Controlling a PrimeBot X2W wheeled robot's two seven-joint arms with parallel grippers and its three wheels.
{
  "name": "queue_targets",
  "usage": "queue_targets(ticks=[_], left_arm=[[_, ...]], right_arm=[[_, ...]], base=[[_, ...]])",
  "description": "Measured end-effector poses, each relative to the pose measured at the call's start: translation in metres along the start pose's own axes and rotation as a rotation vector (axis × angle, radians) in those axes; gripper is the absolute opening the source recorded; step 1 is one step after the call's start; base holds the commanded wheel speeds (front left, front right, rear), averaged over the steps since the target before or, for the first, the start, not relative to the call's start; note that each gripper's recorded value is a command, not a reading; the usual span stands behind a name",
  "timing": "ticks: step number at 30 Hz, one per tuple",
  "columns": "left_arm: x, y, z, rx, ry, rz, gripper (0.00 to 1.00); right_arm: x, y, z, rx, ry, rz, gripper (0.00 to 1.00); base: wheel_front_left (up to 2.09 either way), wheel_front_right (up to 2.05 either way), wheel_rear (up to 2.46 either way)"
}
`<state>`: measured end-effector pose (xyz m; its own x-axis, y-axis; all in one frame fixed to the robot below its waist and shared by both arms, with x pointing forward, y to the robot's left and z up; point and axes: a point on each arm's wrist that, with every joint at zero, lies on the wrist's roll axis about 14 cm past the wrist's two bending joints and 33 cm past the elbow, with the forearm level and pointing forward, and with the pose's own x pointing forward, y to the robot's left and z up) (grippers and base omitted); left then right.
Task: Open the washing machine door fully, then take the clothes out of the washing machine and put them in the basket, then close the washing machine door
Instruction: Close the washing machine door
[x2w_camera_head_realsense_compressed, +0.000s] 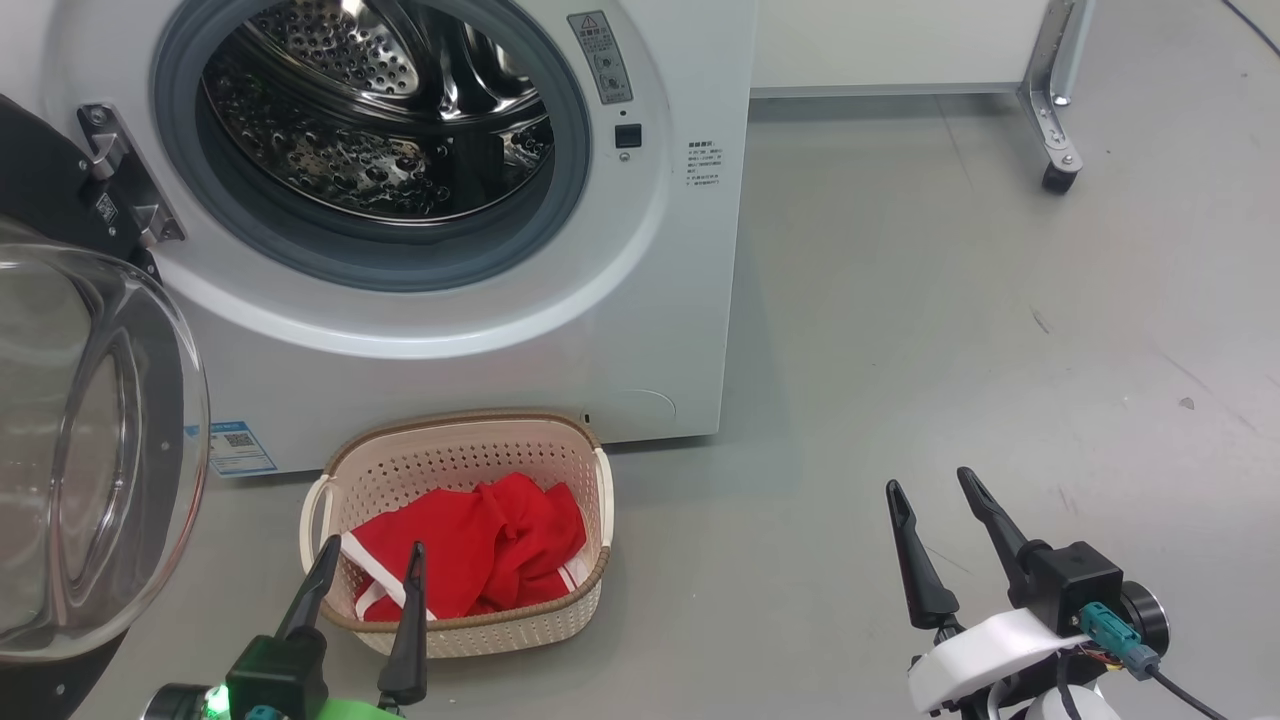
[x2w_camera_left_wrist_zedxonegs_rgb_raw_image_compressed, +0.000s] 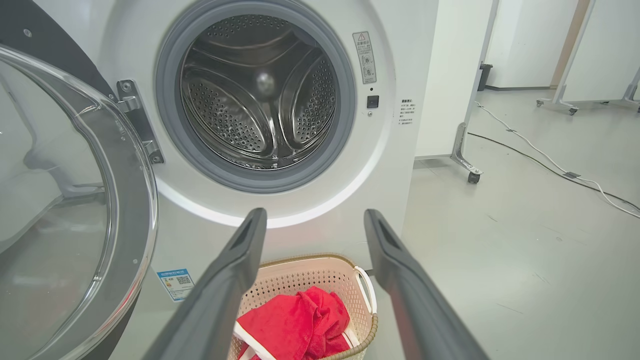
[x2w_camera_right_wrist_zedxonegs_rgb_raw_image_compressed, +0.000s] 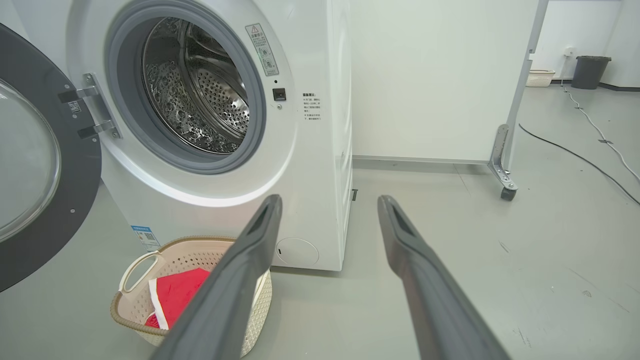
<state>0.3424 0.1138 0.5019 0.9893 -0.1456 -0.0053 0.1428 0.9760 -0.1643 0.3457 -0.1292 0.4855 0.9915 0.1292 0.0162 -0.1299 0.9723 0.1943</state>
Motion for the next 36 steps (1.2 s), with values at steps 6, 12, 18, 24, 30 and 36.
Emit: queue_targets(ticks=[6,12,18,24,30,36], left_arm=[[0.000,0.000,0.000,0.000,-0.001,0.002,1.00],[0.000,0.001,0.001,0.002,-0.003,0.002,1.00],[-0.003,0.005,0.002,0.009,-0.002,0.015,1.00],[-0.009,0.016,0.004,0.009,-0.011,0.056,1.00],[-0.020,0.036,0.008,0.011,-0.024,0.129,1.00],[-0.037,0.064,0.013,0.025,-0.042,0.227,1.00]], right_arm=[[0.000,0.000,-0.001,0.000,0.002,0.000,1.00],[0.000,0.000,-0.001,0.000,0.002,0.001,1.00],[0.003,0.000,-0.001,-0.001,0.002,0.003,1.00],[0.007,0.010,-0.003,0.000,0.010,0.035,1.00],[0.016,0.028,-0.005,-0.005,0.015,0.096,1.00],[0.025,0.054,-0.007,-0.001,0.023,0.182,1.00]], base=[[0.00,0.00,0.00],[0.00,0.00,0.00],[0.00,0.00,0.00],[0.00,0.00,0.00],[0.00,0.00,0.00],[0.00,0.00,0.00]])
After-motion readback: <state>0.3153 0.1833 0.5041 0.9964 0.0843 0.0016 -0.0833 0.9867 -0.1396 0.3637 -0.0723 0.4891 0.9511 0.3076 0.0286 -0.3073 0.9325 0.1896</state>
